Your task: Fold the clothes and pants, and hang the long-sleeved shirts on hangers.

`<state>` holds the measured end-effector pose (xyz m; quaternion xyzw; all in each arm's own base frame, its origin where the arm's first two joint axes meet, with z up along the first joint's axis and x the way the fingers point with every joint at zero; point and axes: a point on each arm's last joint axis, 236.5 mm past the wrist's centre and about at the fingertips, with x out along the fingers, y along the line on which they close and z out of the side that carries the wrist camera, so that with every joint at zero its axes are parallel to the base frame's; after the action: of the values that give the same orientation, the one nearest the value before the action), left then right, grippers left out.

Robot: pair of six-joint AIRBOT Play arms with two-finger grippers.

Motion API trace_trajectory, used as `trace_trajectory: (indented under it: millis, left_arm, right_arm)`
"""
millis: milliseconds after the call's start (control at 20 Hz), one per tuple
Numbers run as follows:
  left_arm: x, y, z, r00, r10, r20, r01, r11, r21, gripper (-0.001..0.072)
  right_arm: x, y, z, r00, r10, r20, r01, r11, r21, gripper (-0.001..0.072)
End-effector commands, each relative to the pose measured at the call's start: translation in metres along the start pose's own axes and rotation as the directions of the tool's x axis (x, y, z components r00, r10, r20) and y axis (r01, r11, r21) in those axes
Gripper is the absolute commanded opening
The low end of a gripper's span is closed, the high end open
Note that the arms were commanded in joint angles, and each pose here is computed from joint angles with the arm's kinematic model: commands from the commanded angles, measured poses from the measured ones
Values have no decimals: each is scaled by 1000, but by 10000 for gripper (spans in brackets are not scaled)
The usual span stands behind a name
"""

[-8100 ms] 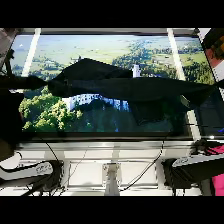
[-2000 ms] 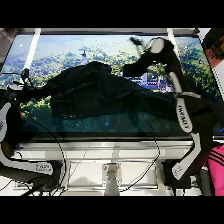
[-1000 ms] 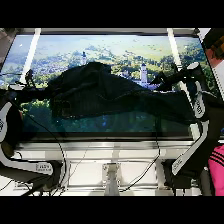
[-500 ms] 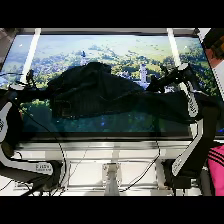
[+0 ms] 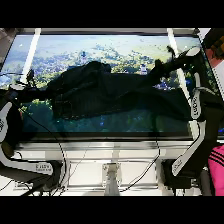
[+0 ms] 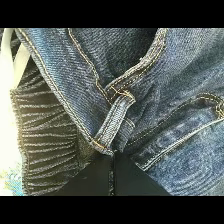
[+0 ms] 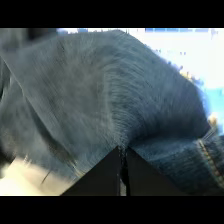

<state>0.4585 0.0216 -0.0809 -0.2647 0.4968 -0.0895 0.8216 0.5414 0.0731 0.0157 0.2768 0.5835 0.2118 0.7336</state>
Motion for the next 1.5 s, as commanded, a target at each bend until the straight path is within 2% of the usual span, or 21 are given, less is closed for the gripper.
trace_trajectory:
  millis: [0, 200, 300, 400, 500, 550, 600, 650, 800, 850, 900, 950, 1050, 1200, 1250, 1300, 1450]
  left_arm:
    - [0, 0, 0, 1000, 1, 1, -1, 1000, 0, 18]
    - [0, 0, 0, 1000, 0, 0, 0, 1000, -1, 19]
    - [0, 0, 0, 1000, 0, 0, 0, 1000, -1, 19]
    - [0, -1, 0, 1000, -1, -1, 1, 1000, 0, 19]
    - [1, -1, 0, 1000, -1, -2, 1, 1000, 1, 19]
    - [1, -2, -1, 1000, -3, -4, 3, 1000, 2, 19]
    - [1, -2, -1, 1000, -3, -5, 3, 1000, 2, 19]
    - [1, -2, -1, 1000, -3, -4, 3, 1000, 2, 19]
    - [1, -2, -2, 1000, -6, -9, 6, 1000, 2, 19]
    - [1, -3, -3, 1000, -8, -12, 8, 1000, 1, 19]
    - [1, -3, -3, 1000, -9, -14, 9, 1000, 1, 20]
    - [1, -3, -3, 1000, -9, -14, 9, 1000, 1, 21]
    - [1, -3, -3, 1000, -9, -14, 9, 1000, 1, 21]
    - [-2, 2, -1, 1000, -4, -6, 4, 1000, -6, 21]
    - [-6, 5, 3, 1000, 0, 6, 0, 1000, -13, 20]
    - [-14, 9, 9, 1000, 6, 27, -5, 1000, -20, 20]
    - [-64, 8, 45, 988, 25, 155, -26, 1000, 0, 20]
  right_arm:
    - [-50, -4, 43, 960, -167, 227, 186, 980, -67, 17]
    - [-97, -39, 96, 804, -354, 478, 409, 913, -11, 18]
    - [-122, -67, 124, 669, -446, 594, 475, 872, 120, 18]
    - [-160, -68, 160, 522, -413, 746, 403, 890, 211, 18]
    - [-206, -54, 190, 360, -319, 877, 312, 927, 209, 18]
    - [-220, -54, 195, 318, -302, 899, 307, 930, 204, 19]
    - [-220, -66, 191, 334, -331, 883, 311, 923, 228, 19]
    - [-211, -86, 180, 388, -389, 836, 326, 906, 271, 20]
    - [-179, -176, 113, 565, -599, 567, 403, 800, 443, 25]
    - [-172, -205, 86, 615, -642, 459, 419, 758, 499, 186]
    - [-169, -223, 62, 649, -667, 366, 438, 721, 537, 443]
    - [-171, -239, 42, 672, -682, 290, 451, 687, 570, 590]
    - [-183, -257, 17, 690, -693, 210, 457, 642, 616, 595]
    - [-194, -266, -1, 717, -679, 158, 453, 626, 635, 575]
    - [-192, -264, -6, 739, -658, 146, 450, 643, 620, 466]
    - [-187, -261, -10, 768, -625, 136, 441, 672, 595, 394]
    - [-163, -236, -15, 888, -441, 131, 311, 785, 536, 386]
